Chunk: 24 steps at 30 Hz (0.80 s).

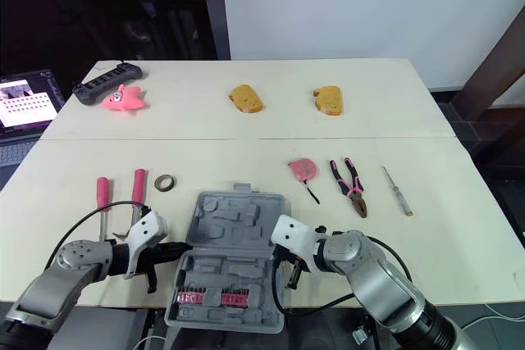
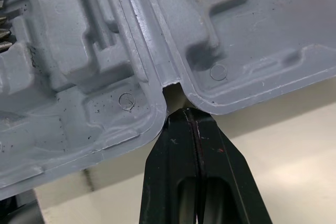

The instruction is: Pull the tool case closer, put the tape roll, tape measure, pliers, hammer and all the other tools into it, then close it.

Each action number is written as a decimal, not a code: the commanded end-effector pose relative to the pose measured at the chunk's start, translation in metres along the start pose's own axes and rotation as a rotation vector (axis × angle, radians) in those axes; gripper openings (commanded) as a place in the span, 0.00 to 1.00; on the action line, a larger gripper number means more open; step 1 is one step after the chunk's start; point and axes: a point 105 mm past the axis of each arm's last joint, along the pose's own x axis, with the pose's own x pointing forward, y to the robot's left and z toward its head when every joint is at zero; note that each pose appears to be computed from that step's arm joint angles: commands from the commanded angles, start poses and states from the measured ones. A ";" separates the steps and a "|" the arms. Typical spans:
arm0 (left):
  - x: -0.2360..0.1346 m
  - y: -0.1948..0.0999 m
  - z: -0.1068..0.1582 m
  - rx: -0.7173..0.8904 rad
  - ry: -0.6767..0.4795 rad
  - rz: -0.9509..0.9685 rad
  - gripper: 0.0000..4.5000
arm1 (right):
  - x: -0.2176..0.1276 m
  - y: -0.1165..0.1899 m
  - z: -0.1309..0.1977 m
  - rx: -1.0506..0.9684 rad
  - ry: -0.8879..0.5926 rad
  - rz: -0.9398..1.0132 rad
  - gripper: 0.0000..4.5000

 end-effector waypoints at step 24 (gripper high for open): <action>-0.005 -0.005 -0.021 -0.061 0.061 -0.005 0.00 | 0.000 0.014 -0.012 0.062 0.061 0.051 0.01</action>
